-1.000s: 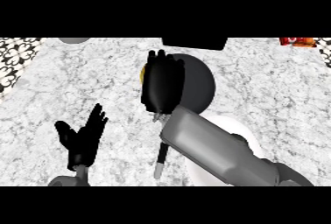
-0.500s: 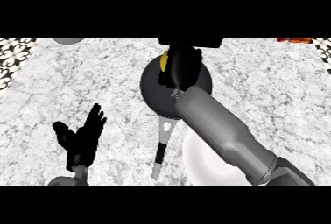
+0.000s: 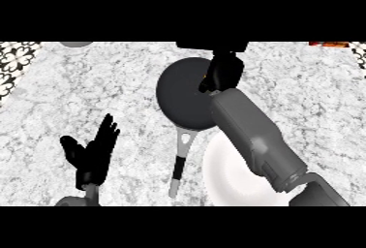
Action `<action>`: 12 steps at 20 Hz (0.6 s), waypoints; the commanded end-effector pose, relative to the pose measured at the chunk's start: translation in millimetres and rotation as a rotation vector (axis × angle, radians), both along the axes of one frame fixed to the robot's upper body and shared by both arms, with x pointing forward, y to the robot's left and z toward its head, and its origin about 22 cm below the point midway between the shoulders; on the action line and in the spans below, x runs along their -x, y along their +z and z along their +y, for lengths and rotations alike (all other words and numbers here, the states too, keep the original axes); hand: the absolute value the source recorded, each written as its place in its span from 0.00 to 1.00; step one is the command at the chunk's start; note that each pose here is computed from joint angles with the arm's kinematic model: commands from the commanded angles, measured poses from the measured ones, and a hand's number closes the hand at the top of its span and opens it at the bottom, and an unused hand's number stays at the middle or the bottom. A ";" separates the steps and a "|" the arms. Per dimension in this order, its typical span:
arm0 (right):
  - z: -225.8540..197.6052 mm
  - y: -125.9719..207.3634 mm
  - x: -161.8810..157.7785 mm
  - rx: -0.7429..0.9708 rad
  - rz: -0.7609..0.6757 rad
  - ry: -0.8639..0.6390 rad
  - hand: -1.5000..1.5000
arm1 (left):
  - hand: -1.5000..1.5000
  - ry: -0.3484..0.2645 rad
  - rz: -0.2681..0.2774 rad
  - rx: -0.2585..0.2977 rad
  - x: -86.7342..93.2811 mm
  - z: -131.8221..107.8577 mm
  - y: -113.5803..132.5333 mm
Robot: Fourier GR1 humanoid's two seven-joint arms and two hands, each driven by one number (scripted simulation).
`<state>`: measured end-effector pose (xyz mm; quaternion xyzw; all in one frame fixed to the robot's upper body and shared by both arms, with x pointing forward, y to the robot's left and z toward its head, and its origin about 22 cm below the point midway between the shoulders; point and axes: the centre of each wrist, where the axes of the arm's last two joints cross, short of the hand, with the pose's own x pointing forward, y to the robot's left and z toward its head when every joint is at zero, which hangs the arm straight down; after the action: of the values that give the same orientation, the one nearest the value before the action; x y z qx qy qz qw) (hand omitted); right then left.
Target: Pick the lemon from the plate and place it in the pan
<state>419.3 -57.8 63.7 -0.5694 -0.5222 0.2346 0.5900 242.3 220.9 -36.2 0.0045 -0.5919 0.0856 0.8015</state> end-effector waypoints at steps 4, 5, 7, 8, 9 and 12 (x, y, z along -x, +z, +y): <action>-37.9 -10.8 -13.0 -0.036 -0.055 0.023 0.00 | 0.50 -0.020 -0.010 0.009 1.8 -8.1 -0.2; -31.7 -14.9 -9.6 -0.066 -0.086 0.040 0.00 | 0.50 -0.003 -0.002 -0.008 5.0 4.2 -2.7; -19.9 -10.4 -6.5 -0.193 -0.143 0.073 0.00 | 0.50 -0.012 0.002 0.013 7.7 -3.7 -1.8; -21.4 0.8 -9.4 -0.256 -0.203 0.090 0.00 | 0.50 -0.009 -0.003 0.003 3.7 2.1 -0.8; -18.1 3.3 -7.9 -0.323 -0.231 0.090 0.00 | 0.50 -0.004 -0.009 0.006 -1.1 2.9 2.6; -24.2 11.8 -7.0 -0.470 -0.334 0.105 0.00 | 0.50 -0.006 -0.014 -0.002 3.0 -0.1 3.1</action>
<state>426.9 -78.8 66.2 -0.4653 -0.6382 0.1218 0.6012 240.1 222.0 -35.0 0.0022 -0.5946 0.0832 0.7997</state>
